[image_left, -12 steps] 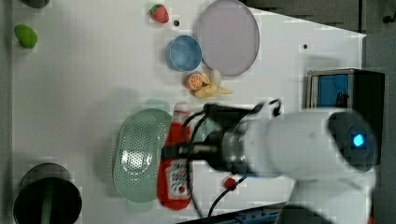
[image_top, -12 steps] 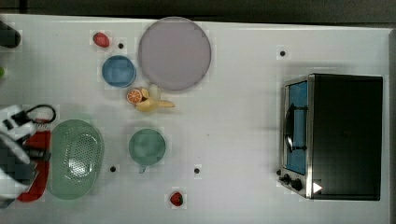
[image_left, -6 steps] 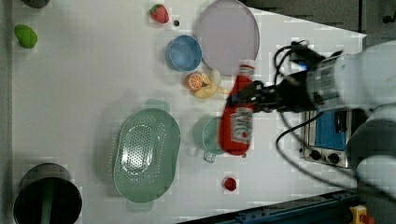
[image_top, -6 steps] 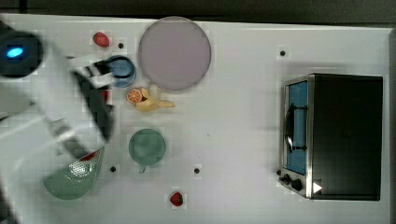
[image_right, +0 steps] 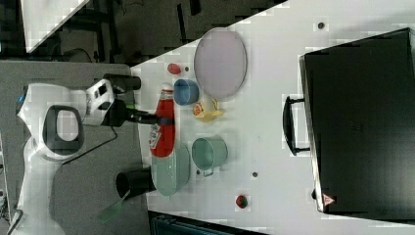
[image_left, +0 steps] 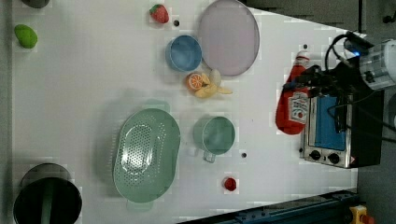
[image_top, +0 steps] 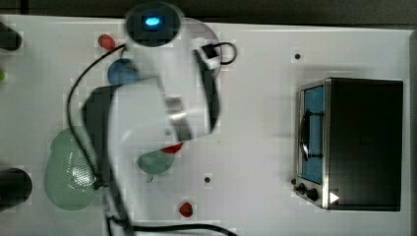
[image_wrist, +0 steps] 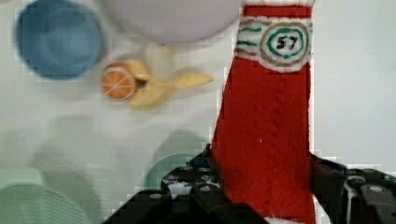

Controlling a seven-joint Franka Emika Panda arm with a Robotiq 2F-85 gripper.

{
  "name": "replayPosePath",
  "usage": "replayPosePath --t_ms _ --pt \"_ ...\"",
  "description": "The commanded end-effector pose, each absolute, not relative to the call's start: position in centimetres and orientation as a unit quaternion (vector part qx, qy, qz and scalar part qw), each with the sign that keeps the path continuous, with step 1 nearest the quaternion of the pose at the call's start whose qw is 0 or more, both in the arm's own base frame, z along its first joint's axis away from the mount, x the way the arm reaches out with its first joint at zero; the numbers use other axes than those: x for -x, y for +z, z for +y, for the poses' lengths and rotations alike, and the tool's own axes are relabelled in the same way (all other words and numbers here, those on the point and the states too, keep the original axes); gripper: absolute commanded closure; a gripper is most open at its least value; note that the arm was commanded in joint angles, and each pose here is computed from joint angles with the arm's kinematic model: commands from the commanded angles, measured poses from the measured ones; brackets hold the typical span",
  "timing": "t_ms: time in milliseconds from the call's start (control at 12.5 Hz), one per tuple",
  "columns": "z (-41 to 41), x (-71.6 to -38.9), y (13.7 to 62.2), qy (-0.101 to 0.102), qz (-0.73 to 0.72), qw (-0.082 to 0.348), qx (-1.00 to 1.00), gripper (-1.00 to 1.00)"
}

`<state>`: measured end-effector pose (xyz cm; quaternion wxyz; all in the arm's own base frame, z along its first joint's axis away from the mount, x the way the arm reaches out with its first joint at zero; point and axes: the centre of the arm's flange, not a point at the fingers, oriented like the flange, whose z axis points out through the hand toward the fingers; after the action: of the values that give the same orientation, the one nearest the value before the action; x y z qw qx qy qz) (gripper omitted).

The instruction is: Pick ketchup from strainer and place it on the table

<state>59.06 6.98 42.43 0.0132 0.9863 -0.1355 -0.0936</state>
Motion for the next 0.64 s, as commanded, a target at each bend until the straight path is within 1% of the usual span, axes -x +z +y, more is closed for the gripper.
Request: replayPosePath --t_ms 80,160,240,480,640 --pt "4.9 -58.5 43.5 -0.088 -0.061 0.028 -0.994 -0.13" --pt "3.6 -58.3 42.2 -0.095 -0.063 0.028 -0.993 -0.13" --pt "2.3 -58.0 40.7 -0.097 -0.067 0.026 -0.993 -0.13" --pt "-0.7 -56.6 35.0 -0.087 -0.081 0.014 -0.993 -0.13" --pt "-2.0 -54.9 31.1 -0.086 -0.093 0.007 -0.992 -0.13"
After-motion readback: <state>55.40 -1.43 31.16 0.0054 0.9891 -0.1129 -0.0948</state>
